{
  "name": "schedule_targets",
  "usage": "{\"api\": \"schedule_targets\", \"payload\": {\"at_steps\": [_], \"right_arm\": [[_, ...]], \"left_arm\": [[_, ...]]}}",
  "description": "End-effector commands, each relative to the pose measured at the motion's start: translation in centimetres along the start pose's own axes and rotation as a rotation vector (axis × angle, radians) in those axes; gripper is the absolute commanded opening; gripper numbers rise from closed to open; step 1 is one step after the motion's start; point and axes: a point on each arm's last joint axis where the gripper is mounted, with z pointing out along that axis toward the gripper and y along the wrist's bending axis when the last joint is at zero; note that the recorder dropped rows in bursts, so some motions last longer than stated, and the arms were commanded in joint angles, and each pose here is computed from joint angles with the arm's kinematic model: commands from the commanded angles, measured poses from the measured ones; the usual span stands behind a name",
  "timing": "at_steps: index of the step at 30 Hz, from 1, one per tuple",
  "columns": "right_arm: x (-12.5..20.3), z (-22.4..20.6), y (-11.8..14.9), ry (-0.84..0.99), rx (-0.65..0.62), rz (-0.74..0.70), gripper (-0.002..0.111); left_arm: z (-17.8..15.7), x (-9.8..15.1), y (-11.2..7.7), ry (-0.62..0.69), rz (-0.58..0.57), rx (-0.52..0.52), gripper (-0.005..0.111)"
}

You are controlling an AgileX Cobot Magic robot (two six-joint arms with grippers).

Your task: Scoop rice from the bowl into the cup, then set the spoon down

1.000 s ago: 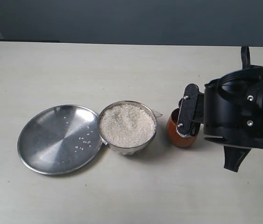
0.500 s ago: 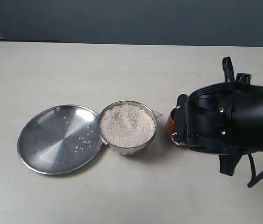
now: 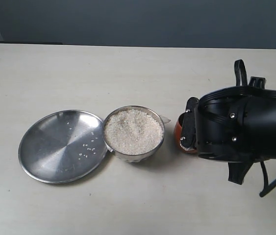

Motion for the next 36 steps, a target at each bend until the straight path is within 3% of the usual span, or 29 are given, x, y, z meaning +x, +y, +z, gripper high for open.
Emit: {"api": "schedule_targets", "payload": {"at_steps": [1, 11, 21, 23, 26, 28, 36], "right_arm": [[0.2, -0.1, 0.1, 0.004, -0.014, 0.014, -0.001], [1.0, -1.0, -0.7, -0.036, -0.006, 0.071, -0.001], [1.0, -1.0, -0.7, -0.036, -0.003, 0.064, -0.001], [1.1, -1.0, -0.3, -0.028, -0.046, -0.012, -0.001], [1.1, -1.0, -0.5, -0.032, -0.024, 0.051, -0.001], [1.1, -1.0, -0.2, -0.028, -0.053, -0.004, -0.001], [1.2, -1.2, -0.7, -0.039, -0.026, 0.085, -0.001]], "left_arm": [[0.1, 0.0, 0.1, -0.002, 0.002, -0.003, 0.000], [0.1, 0.1, 0.1, -0.002, 0.004, -0.004, 0.000], [0.1, 0.1, 0.1, -0.002, 0.004, -0.004, 0.000], [0.1, 0.1, 0.1, -0.002, 0.004, -0.004, 0.000], [0.1, 0.1, 0.1, -0.002, 0.004, -0.004, 0.000], [0.1, 0.1, 0.1, -0.002, 0.004, -0.004, 0.000], [0.1, 0.1, 0.1, -0.002, 0.004, -0.004, 0.000]]}}
